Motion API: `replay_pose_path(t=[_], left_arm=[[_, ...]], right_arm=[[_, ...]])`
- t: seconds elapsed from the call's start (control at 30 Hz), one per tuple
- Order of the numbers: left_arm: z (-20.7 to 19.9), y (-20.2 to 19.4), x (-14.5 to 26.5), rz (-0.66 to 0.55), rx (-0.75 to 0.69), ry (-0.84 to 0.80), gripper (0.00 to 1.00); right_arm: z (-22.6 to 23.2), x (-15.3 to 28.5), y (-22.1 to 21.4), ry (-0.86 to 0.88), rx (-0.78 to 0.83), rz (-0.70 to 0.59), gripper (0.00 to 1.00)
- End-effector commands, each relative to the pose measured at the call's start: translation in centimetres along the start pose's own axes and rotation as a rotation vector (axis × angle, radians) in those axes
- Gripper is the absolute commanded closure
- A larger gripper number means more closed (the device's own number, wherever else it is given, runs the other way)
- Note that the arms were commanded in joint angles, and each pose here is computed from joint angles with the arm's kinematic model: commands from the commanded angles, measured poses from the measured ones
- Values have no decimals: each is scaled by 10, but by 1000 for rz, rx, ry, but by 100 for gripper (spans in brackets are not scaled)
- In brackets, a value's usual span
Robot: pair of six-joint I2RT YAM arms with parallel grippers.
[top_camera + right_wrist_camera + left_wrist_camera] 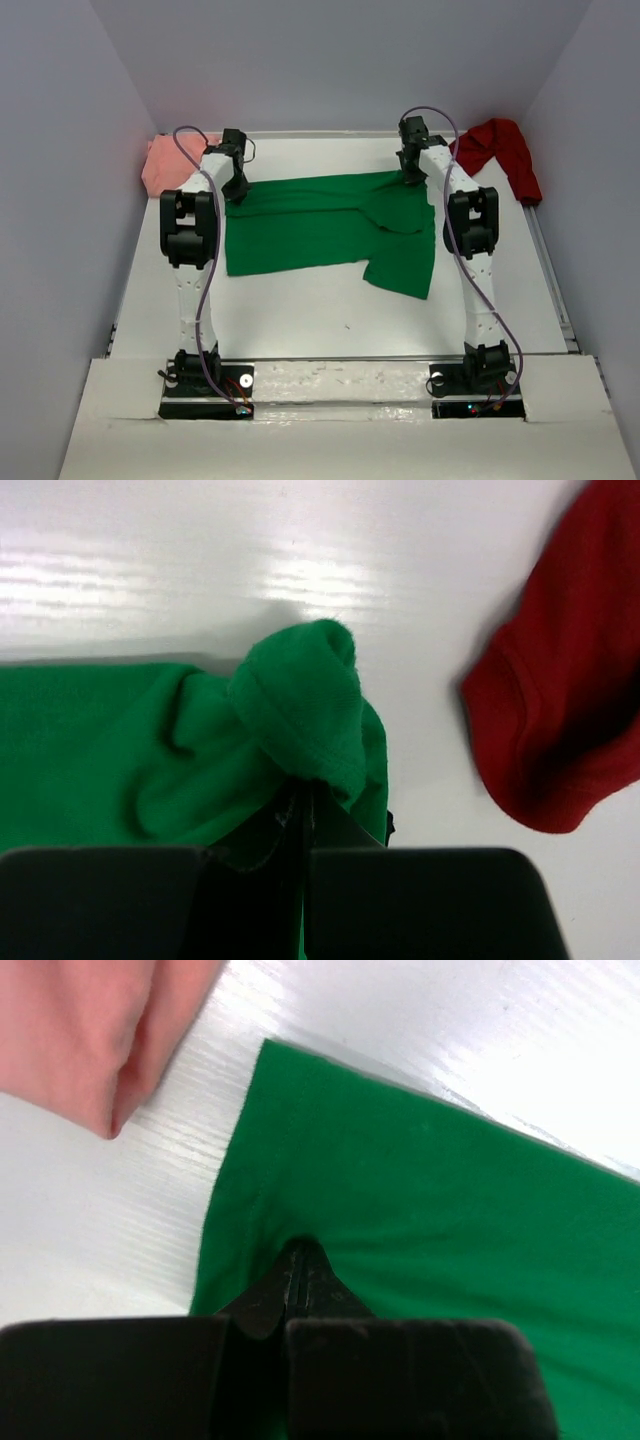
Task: Fold and stack the t-shirts
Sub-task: Flatten the tshirt out
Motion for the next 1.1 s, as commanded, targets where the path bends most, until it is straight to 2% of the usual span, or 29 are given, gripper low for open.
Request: replay_pose_path(t=[0.0, 0.27, 0.37, 0.47, 0.5, 0.6, 0.67, 0.7, 0.73, 0.8, 0.87, 0.9, 0.93, 1.0, 1.03, 1.07], left_arm=[[6, 8, 42, -128, -41, 83, 100], [-9, 19, 125, -396, 5, 50, 100], [-6, 26, 164, -513, 38, 7, 94], [0, 25, 182, -530, 51, -6, 91], [0, 23, 186, -524, 45, -12, 90], [2, 12, 185, -451, 22, -18, 89], [5, -2, 175, -391, -6, -7, 87], [7, -9, 174, -366, -16, -10, 85], [8, -15, 170, -344, -26, -14, 85], [14, -33, 160, -289, -44, -5, 80], [17, -45, 156, -253, -49, -13, 72], [18, -57, 154, -212, -65, -60, 69], [19, -62, 155, -196, -68, -88, 67], [21, -76, 158, -158, -62, -162, 62], [24, -80, 159, -149, -54, -183, 61], [27, -88, 161, -139, -46, -224, 58]], right_arm=[[-14, 22, 14, 60, -7, -102, 100], [-28, 74, 46, 80, -13, -229, 99], [-32, 90, 54, 91, -15, -278, 83], [-32, 107, 57, 98, -18, -305, 70], [-33, 112, 56, 99, -24, -305, 60], [-34, 134, 47, 65, -51, -295, 52], [-30, 136, 26, 70, -61, -238, 51], [-32, 157, 23, 81, -75, -264, 50], [-34, 161, 15, 85, -86, -254, 50], [-33, 158, -14, 85, -128, -186, 48], [-39, 175, -29, 64, -206, -185, 47], [-38, 171, -49, 55, -217, -121, 47], [-38, 187, -56, 71, -240, -132, 47], [-33, 188, -86, 86, -293, -87, 46], [-30, 194, -94, 106, -304, -93, 46], [-34, 213, -97, 144, -360, -153, 46]])
Point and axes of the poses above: each gripper's point midway between its finger pads, its own x axis back along the fingers, its own z axis along the line the jaws close on, y = z × x, the point moved 9 cm from there along x, back along the fingers, and after that the axes turned 5 degrees about -x, right-handed, at the moved point
